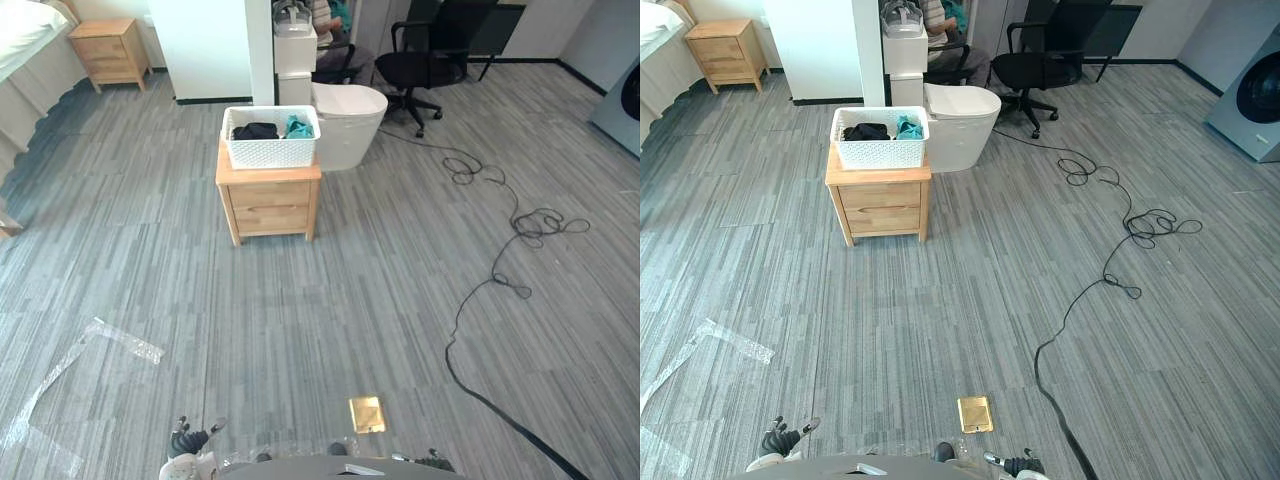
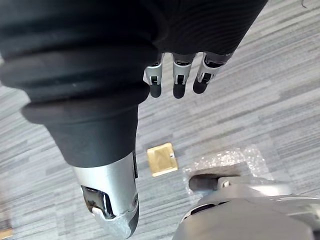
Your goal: Pick up the laundry basket with both hands and put the clothes into the washing machine.
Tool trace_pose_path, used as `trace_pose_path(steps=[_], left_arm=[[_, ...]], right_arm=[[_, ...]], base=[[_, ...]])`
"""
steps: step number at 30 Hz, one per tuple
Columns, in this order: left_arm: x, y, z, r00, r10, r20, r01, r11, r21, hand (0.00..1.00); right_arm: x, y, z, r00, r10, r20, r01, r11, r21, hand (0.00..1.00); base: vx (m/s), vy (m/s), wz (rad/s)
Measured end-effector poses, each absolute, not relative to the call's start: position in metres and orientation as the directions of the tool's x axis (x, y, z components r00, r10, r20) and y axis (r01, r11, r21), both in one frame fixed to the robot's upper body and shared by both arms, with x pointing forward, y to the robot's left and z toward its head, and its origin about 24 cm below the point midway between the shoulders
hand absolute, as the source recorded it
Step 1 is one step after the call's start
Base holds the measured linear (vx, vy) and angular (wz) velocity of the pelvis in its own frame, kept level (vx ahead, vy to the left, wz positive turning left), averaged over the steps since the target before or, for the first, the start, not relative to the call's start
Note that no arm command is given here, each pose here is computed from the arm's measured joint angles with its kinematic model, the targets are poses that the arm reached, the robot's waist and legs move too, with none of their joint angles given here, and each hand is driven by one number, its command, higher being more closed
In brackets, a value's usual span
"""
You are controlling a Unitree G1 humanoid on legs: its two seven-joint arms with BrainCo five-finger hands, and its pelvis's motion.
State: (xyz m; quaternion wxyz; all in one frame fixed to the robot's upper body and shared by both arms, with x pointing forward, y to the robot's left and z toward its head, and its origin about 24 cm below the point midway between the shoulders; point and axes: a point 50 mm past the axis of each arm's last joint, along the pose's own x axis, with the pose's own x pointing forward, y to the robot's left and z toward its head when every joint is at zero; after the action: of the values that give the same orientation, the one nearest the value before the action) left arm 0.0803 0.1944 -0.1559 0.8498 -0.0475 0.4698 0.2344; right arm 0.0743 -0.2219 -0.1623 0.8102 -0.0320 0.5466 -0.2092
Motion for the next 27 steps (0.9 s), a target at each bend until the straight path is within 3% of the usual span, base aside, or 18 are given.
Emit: trace_pose_path(steps=[27], left_arm=[[0.0845,0.194,-0.1553,0.467,0.341,-0.816,-0.411,0.901,0.14,0.0]], right_arm=[[0.0799,-0.217,-0.1623,0.33,-0.363,-0.871,0.293,0.917,-0.271,0.0]], base=[[-0.03,-0.005,0.0]])
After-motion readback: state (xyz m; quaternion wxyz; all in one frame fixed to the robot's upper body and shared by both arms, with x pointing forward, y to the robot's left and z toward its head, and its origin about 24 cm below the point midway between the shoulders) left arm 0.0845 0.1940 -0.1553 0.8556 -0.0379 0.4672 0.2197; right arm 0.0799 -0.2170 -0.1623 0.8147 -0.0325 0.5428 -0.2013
